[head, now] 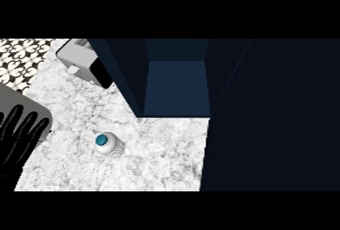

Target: Pick up the bottled water, place it into the cabinet and close the cabinet

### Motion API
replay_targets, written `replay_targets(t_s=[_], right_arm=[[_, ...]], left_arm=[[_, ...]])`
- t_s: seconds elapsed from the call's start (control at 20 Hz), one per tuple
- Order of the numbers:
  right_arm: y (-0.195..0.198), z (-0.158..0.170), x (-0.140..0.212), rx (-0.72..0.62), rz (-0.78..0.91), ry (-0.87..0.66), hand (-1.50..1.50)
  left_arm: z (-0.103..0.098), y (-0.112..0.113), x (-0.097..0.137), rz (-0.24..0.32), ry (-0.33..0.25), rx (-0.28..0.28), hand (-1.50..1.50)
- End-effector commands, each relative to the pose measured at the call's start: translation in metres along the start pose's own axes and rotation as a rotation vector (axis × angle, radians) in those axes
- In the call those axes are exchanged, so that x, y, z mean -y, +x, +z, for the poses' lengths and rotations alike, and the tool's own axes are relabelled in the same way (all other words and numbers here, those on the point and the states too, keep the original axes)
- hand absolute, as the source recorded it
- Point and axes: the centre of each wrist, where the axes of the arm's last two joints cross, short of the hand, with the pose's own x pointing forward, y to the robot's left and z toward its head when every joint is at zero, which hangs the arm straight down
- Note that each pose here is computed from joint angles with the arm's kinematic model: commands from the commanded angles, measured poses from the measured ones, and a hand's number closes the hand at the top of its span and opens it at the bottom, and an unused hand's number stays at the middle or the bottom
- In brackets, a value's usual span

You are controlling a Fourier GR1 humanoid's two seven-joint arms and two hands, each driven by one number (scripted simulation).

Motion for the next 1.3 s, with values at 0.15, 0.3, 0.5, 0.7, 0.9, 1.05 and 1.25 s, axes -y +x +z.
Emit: replay_targets(t_s=[0.15, 0.3, 0.5, 0.7, 0.9, 1.05, 1.25], right_arm=[[0.018, 0.006, -0.017, -0.01, -0.006, 0.024, -1.5], [0.032, 0.013, -0.016, 0.001, -0.003, 0.023, -1.5], [0.028, 0.002, -0.024, -0.003, -0.026, 0.017, -1.5], [0.046, 0.025, -0.03, -0.004, -0.024, 0.002, -1.5], [0.039, 0.006, -0.039, 0.003, -0.021, 0.021, -1.5], [0.05, 0.017, -0.031, -0.006, -0.02, 0.015, -1.5], [0.053, 0.012, -0.04, -0.002, -0.025, 0.004, -1.5]], left_arm=[[0.023, 0.0, -0.003, 0.043, 0.019, -0.056, -1.5], [0.016, 0.037, 0.001, 0.033, 0.016, -0.072, -1.5], [0.016, 0.034, 0.007, 0.011, 0.027, -0.108, -1.5], [0.022, 0.025, -0.001, -0.038, 0.007, -0.135, -1.5], [0.007, 0.005, -0.014, -0.073, 0.015, -0.164, -1.5], [0.001, -0.005, -0.021, -0.094, 0.05, -0.168, -1.5], [0.004, -0.044, -0.024, -0.07, 0.042, -0.223, -1.5]])
